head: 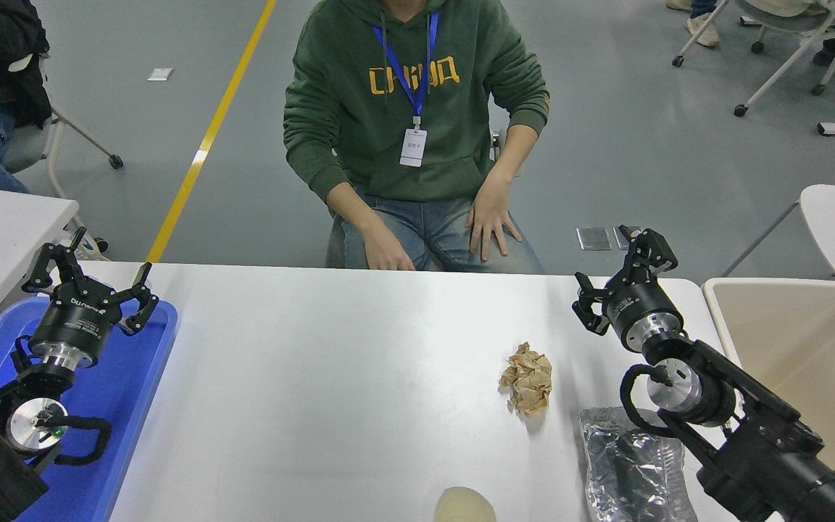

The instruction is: Clean the table surface

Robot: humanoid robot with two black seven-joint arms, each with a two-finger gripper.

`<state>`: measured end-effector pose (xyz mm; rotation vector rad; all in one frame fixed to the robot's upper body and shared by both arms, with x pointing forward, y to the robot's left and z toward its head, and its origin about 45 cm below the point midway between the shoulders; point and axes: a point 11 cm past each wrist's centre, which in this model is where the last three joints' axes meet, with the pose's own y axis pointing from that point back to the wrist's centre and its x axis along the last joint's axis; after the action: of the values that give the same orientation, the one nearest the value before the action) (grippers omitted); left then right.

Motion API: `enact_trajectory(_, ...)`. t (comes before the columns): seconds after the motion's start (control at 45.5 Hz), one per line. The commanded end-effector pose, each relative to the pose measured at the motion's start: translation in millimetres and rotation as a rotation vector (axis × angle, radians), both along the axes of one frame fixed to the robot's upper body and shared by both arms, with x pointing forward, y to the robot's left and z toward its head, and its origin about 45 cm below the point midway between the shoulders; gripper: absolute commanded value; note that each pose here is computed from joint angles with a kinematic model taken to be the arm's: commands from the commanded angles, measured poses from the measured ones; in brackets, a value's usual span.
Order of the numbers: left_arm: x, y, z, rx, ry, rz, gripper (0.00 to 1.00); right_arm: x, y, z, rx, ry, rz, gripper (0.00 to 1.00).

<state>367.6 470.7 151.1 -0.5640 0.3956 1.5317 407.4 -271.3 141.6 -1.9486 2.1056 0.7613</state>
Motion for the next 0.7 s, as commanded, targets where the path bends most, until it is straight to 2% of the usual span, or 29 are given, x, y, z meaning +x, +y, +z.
enact_trajectory(0.0,0.2,-0.8,-0.4,-0.002,0.000,-0.001,1.00,-0.5,-1.2,-0.5,0.001,0.001,-0.003,1.00)
enact_trajectory(0.681,-0.2,0.4,0.2,0.002,0.000,0.000,1.00,3.7,-4.4,3.2,-0.005,-0.004,-0.007,1.00)
